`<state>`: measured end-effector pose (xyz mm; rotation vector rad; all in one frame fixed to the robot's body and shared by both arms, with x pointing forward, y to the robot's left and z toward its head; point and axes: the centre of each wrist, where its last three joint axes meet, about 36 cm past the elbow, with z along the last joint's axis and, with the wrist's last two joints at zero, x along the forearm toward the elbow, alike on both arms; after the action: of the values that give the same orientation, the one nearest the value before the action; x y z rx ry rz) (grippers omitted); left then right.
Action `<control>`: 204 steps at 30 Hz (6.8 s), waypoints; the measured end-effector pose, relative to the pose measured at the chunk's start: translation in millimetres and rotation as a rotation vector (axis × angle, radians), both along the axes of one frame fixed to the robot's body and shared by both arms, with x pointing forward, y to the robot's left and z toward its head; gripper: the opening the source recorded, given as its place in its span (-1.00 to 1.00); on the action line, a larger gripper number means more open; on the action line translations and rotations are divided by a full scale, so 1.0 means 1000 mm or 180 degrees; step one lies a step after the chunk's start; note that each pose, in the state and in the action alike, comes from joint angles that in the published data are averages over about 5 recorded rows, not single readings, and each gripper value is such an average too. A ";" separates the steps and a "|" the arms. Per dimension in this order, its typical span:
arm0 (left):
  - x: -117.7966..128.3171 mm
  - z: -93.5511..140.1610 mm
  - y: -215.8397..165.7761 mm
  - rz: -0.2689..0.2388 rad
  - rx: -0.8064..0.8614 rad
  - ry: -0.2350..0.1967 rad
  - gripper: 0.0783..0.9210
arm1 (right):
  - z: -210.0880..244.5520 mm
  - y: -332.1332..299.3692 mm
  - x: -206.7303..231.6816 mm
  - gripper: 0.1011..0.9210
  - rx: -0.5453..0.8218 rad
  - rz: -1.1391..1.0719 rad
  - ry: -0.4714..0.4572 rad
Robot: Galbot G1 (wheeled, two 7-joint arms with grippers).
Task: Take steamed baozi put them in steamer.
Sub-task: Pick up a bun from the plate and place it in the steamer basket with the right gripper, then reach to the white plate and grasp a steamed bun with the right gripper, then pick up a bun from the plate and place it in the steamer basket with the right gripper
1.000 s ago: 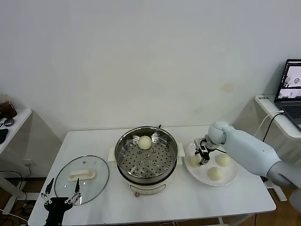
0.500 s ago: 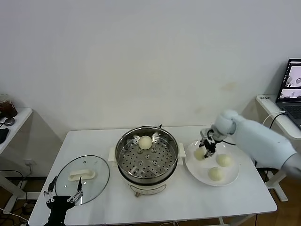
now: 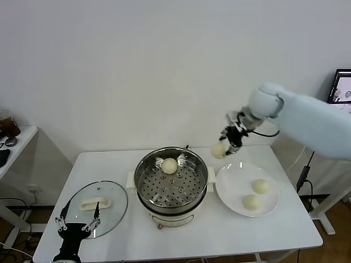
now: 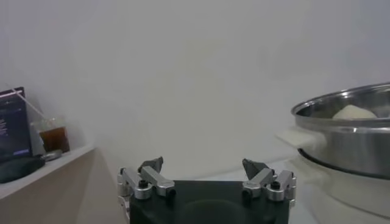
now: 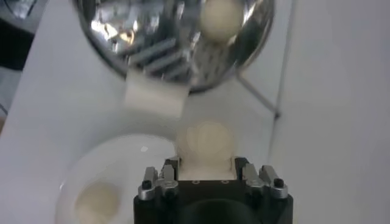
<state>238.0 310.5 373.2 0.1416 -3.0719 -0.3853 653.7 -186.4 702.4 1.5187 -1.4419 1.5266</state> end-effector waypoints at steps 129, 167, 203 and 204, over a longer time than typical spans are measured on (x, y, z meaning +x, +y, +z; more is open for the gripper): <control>-0.006 -0.008 0.003 0.0068 0.0073 0.0081 0.77 | -0.242 -0.160 -0.061 0.02 -0.0752 -0.0555 0.0437; 0.003 0.002 0.002 0.0018 0.0065 -0.0051 0.77 | 0.005 -0.006 -0.012 -0.17 -0.0021 0.1174 -0.0305; -0.003 -0.002 0.009 0.0130 0.0074 -0.0011 0.77 | -0.109 0.170 -0.051 0.01 -0.0698 0.4107 -0.0294; -0.003 -0.003 0.008 0.0131 0.0072 -0.0010 0.77 | -0.110 0.171 -0.051 0.06 -0.0698 0.4128 -0.0293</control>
<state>234.8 319.0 370.5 0.2061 -3.0630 -0.4184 602.7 -15.7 592.5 2.3938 -0.1247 2.3065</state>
